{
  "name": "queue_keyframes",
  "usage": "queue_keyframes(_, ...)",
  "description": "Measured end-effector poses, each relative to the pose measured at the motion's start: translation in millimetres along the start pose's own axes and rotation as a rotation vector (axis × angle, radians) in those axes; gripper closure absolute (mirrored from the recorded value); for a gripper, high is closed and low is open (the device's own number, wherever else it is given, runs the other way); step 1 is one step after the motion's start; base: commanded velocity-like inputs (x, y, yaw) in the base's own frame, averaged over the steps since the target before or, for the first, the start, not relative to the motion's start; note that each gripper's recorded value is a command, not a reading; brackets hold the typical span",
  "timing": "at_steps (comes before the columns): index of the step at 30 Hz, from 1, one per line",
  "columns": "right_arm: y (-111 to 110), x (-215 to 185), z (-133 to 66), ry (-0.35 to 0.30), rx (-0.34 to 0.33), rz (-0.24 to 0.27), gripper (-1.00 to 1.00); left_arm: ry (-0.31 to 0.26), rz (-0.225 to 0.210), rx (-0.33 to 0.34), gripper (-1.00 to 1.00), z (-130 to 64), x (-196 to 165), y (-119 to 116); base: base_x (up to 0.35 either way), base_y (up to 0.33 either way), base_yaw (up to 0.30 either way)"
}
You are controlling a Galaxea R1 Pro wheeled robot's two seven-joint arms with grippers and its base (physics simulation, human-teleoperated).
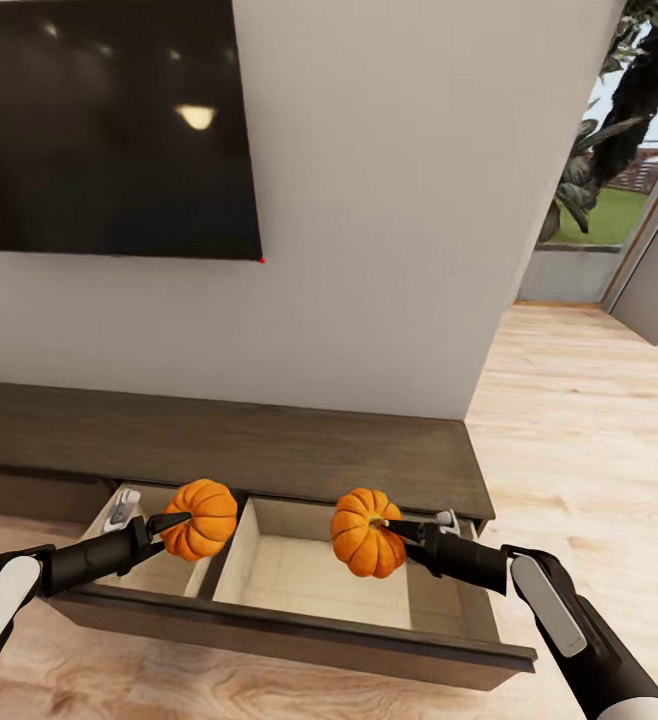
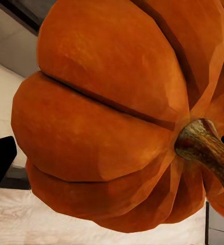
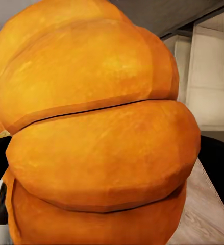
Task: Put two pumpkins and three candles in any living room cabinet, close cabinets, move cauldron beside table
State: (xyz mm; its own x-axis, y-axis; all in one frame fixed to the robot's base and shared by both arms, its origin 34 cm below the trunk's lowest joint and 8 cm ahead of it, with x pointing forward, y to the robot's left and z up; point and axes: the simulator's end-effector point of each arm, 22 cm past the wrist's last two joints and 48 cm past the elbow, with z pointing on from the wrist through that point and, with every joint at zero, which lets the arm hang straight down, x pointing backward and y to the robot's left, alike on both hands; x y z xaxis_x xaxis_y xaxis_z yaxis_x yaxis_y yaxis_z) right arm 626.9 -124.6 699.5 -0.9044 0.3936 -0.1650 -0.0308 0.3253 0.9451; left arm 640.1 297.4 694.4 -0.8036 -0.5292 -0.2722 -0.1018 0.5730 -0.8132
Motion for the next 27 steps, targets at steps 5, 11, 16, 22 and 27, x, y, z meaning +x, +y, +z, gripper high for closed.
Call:
queue_keyframes(5, 4, 0, 1.4, -0.001, -0.013, 0.009, 1.0, 0.0, -0.002, 0.004, 1.0, 0.3, 0, -1, 0.051, 0.007, 0.0)
queue_keyframes(11, 7, -1, 0.6, -0.003, -0.022, 0.008, 1.0, 0.001, -0.003, 0.006, 1.0, 0.6, 0, -1, 0.005, 0.008, -0.025)
queue_keyframes(16, 9, -2, -0.6, -0.005, -0.025, 0.004, 1.0, -0.001, 0.0, 0.009, 1.0, -0.2, 0, -4, 0.0, 0.008, -0.189)
queue_keyframes(22, 11, -3, -1.8, -0.008, -0.027, -0.002, 1.0, -0.005, 0.005, 0.012, 1.0, -1.9, -2, -6, 0.0, 0.001, -0.223)
queue_keyframes(27, 14, -4, -2.4, -0.009, -0.03, -0.006, 1.0, -0.008, 0.009, 0.013, 1.0, -3.3, -3, -8, 0.0, -0.024, -0.208)
